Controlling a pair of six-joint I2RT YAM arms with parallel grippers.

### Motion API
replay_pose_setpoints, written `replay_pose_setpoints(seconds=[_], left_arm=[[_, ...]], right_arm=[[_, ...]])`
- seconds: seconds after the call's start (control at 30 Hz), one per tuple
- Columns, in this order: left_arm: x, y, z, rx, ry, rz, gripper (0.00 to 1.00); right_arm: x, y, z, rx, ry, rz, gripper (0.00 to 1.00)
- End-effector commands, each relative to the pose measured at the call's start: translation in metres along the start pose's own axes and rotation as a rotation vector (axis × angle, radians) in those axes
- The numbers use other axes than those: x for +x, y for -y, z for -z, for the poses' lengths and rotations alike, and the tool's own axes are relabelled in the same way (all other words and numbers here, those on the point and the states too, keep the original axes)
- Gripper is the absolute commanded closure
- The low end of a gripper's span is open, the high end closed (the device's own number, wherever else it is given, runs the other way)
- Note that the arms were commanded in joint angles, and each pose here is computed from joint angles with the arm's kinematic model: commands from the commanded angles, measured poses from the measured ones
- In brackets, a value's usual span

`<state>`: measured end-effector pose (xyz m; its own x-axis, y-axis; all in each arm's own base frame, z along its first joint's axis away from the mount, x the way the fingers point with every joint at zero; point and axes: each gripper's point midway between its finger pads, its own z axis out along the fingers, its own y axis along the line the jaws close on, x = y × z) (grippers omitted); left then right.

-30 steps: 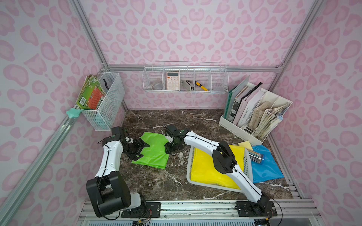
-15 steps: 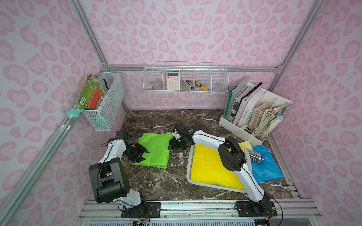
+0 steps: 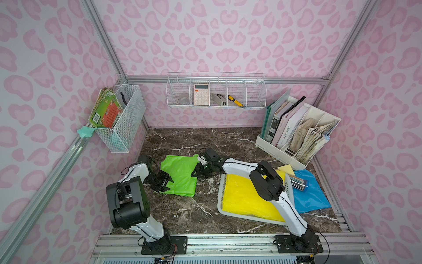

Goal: Put the folded raincoat in the basket
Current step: Pick up the raincoat from the center of the board.

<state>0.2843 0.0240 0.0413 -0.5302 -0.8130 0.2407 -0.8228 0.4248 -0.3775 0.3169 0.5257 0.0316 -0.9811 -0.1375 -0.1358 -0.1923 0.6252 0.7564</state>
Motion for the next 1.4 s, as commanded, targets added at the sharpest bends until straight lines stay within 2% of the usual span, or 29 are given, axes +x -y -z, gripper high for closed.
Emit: replay_pose_setpoints(seconds=[0.0, 0.1, 0.23, 0.37, 0.5, 0.67, 0.83, 0.93, 1.07, 1.17, 1.37], left_arm=[[0.002, 0.006, 0.004, 0.033, -0.001, -0.010, 0.53], [0.003, 0.020, 0.014, 0.089, 0.005, -0.042, 0.50], [0.003, 0.036, 0.036, 0.130, 0.045, -0.102, 0.41], [-0.002, 0.036, 0.050, 0.085, 0.089, -0.137, 0.30], [-0.002, 0.030, 0.048, 0.061, 0.088, -0.135, 0.26], [-0.001, 0.012, 0.031, 0.010, 0.070, -0.092, 0.24], [-0.019, 0.016, 0.018, 0.015, 0.095, -0.070, 0.24], [-0.026, 0.028, 0.005, 0.087, 0.092, -0.070, 0.25], [-0.032, 0.029, -0.010, 0.100, 0.097, -0.079, 0.30], [-0.040, 0.027, -0.022, 0.097, 0.097, -0.067, 0.36], [-0.048, 0.030, -0.039, 0.126, 0.089, -0.062, 0.54]], right_arm=[[0.000, 0.011, -0.002, 0.034, -0.002, -0.023, 0.78], [-0.005, 0.013, 0.005, 0.063, -0.010, 0.033, 0.91], [-0.017, 0.023, 0.022, 0.119, -0.054, 0.128, 0.97], [-0.027, 0.042, 0.038, 0.236, -0.128, 0.243, 0.97], [-0.035, 0.057, 0.047, 0.326, -0.154, 0.307, 0.97], [-0.033, 0.062, 0.045, 0.306, -0.172, 0.319, 0.97], [-0.037, 0.062, 0.048, 0.299, -0.170, 0.340, 0.97], [-0.035, 0.065, 0.047, 0.299, -0.182, 0.340, 0.97], [-0.032, 0.068, 0.047, 0.304, -0.195, 0.342, 0.97], [-0.034, 0.065, 0.048, 0.299, -0.187, 0.349, 0.97], [-0.035, 0.062, 0.048, 0.289, -0.183, 0.344, 0.97]])
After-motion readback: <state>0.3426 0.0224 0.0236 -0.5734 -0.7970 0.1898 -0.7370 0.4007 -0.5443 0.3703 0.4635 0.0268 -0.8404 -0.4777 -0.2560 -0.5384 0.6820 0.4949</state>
